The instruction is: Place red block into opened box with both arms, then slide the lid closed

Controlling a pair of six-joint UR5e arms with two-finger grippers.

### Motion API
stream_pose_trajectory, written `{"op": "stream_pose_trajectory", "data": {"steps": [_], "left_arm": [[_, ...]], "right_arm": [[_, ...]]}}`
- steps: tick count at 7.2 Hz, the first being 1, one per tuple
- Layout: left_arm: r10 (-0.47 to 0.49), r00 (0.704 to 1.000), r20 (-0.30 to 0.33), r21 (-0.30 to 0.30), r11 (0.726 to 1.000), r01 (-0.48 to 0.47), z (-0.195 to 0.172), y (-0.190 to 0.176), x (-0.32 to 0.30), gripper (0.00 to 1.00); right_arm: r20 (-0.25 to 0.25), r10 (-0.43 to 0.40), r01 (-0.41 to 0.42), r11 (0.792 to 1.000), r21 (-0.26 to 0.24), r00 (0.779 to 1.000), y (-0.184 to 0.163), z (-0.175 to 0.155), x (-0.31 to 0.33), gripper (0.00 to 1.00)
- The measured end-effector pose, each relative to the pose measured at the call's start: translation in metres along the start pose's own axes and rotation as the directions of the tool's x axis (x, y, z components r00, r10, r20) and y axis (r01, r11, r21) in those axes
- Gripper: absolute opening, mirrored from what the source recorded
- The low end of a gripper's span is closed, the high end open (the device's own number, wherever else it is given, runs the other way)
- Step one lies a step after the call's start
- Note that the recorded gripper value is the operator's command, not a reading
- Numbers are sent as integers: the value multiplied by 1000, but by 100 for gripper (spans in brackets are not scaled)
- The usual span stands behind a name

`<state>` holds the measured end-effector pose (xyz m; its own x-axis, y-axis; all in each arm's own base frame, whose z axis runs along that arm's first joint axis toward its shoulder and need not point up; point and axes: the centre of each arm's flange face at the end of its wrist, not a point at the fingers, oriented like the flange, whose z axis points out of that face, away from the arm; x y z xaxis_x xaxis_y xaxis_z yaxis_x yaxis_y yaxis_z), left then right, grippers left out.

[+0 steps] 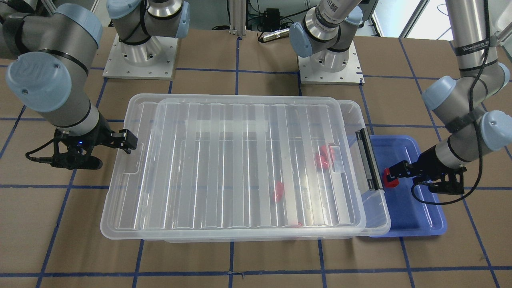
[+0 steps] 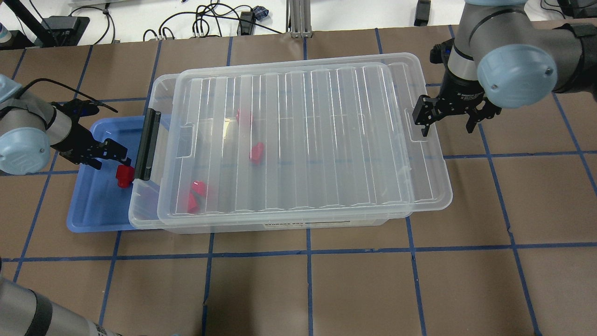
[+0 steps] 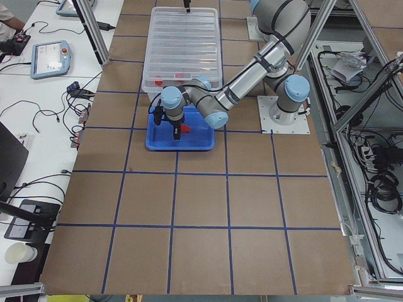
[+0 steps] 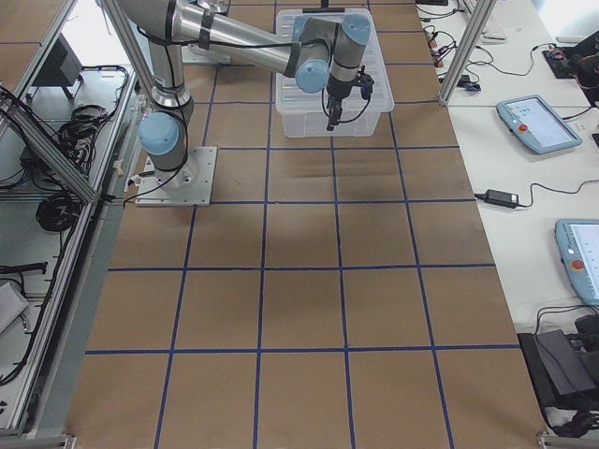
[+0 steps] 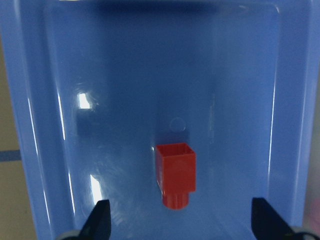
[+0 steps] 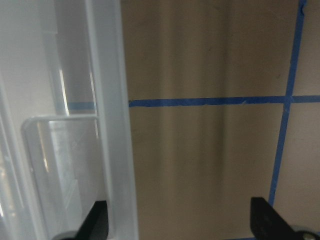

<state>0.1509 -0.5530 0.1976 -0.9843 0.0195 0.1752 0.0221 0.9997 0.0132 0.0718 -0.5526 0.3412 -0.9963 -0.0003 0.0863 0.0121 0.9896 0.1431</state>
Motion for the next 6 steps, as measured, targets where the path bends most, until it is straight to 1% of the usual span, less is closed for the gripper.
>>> {"op": "stream_pose_trajectory", "data": {"steps": [2, 4, 5, 6], "left_arm": [[15, 1000, 10, -7, 1000, -15, 7, -7, 28, 99], [24, 999, 33, -26, 999, -23, 16, -7, 32, 99], [23, 999, 38, -31, 999, -22, 18, -6, 31, 97], [21, 998, 52, -42, 999, -18, 19, -4, 30, 82]], "right_arm": [[1, -7, 7, 1000, -3, 1000, -1, -1, 32, 100], [4, -23, 23, 1000, -3, 1000, -2, -1, 54, 100], [2, -29, 29, 1000, -1, 1000, -3, -1, 60, 100], [-5, -37, 37, 999, -2, 999, -3, -1, 69, 100]]}}
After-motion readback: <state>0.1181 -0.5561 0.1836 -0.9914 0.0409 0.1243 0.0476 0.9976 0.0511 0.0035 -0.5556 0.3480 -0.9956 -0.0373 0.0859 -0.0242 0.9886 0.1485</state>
